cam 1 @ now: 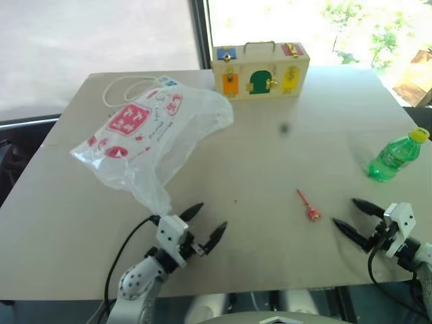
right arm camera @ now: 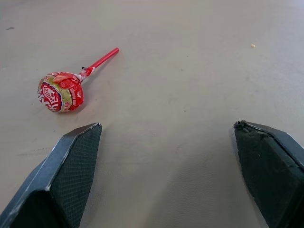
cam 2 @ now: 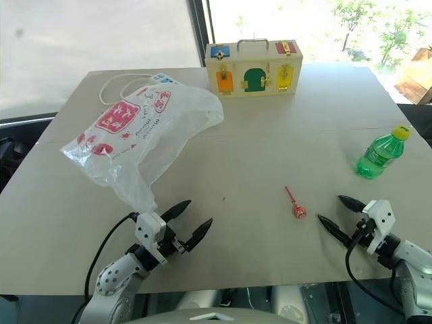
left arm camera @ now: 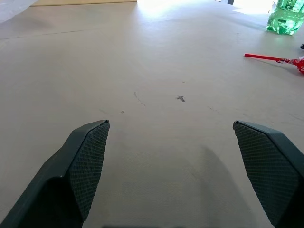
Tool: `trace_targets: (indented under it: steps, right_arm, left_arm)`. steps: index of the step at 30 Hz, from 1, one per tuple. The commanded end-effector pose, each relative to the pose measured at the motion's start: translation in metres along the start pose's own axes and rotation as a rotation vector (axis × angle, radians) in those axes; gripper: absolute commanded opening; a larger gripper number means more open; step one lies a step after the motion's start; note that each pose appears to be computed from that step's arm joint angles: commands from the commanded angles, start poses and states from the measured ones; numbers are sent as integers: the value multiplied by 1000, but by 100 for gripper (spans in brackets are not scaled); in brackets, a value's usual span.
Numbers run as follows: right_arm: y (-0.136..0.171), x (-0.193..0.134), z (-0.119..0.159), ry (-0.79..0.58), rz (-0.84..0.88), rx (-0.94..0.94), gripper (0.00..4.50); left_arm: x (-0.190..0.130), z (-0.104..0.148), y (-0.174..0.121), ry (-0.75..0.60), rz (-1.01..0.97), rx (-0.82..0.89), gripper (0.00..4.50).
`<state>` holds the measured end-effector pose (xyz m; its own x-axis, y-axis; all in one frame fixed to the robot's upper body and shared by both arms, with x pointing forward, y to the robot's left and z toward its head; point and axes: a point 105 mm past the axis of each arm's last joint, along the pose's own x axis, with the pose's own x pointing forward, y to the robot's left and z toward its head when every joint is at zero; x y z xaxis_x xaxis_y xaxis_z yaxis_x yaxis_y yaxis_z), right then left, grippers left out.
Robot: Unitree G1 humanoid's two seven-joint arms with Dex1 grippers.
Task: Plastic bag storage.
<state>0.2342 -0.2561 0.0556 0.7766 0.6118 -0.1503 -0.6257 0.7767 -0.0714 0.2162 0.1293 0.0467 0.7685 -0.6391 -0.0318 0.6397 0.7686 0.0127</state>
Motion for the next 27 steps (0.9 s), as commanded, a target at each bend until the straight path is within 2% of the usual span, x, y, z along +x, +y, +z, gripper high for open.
trace_targets:
  steps: [1, 27]
  right_arm:
    - [3, 0, -2, 18, 18, 10, 450]
    - [-5, 1, -4, 24, 31, -13, 450]
  left_arm:
    - [-3, -11, -12, 29, -10, -51, 443]
    - [-7, -5, -18, 21, 11, -76, 443]
